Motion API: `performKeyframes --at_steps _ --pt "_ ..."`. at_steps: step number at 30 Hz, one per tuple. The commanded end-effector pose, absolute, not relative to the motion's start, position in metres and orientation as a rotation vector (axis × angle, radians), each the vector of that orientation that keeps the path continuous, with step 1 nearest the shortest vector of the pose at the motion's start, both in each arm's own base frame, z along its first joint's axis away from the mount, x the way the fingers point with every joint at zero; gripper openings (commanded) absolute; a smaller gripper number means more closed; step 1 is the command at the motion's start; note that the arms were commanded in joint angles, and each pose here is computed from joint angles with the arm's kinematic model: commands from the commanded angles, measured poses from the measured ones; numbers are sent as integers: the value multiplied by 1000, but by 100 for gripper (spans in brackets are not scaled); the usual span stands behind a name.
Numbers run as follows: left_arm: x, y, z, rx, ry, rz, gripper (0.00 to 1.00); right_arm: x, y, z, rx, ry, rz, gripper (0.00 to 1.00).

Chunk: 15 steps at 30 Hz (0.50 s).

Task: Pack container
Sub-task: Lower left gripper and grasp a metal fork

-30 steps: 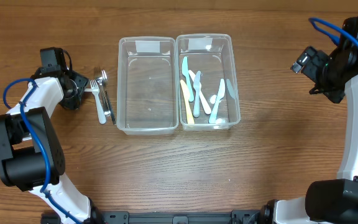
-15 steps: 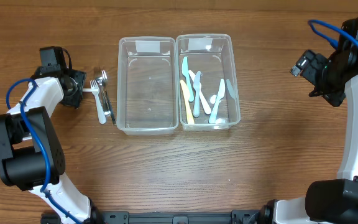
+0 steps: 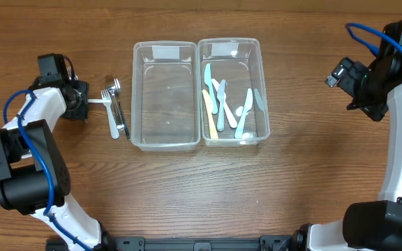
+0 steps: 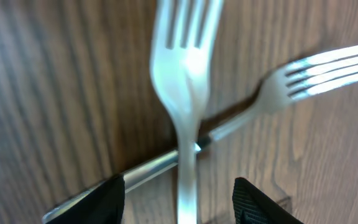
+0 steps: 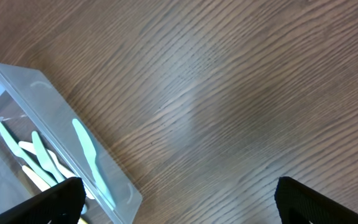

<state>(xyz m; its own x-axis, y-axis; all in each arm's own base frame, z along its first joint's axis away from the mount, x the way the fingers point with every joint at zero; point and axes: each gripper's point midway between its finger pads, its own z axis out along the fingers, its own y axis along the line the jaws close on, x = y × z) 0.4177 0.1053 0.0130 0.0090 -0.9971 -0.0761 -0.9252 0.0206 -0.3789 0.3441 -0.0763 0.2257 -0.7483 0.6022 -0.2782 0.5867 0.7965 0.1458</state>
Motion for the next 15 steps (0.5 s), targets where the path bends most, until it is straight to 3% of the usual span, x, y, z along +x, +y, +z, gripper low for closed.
performKeyframes --at_steps 1,11,15 --pt "408 108 -15 -2116 1966 -344 55 344 -72 225 908 2679 99 100" --pt "391 105 -60 -2223 2051 -376 55 345 -66 225 902 2684 146 100" --pt "381 108 -62 -2182 2117 -299 43 345 -66 225 901 2685 154 100"
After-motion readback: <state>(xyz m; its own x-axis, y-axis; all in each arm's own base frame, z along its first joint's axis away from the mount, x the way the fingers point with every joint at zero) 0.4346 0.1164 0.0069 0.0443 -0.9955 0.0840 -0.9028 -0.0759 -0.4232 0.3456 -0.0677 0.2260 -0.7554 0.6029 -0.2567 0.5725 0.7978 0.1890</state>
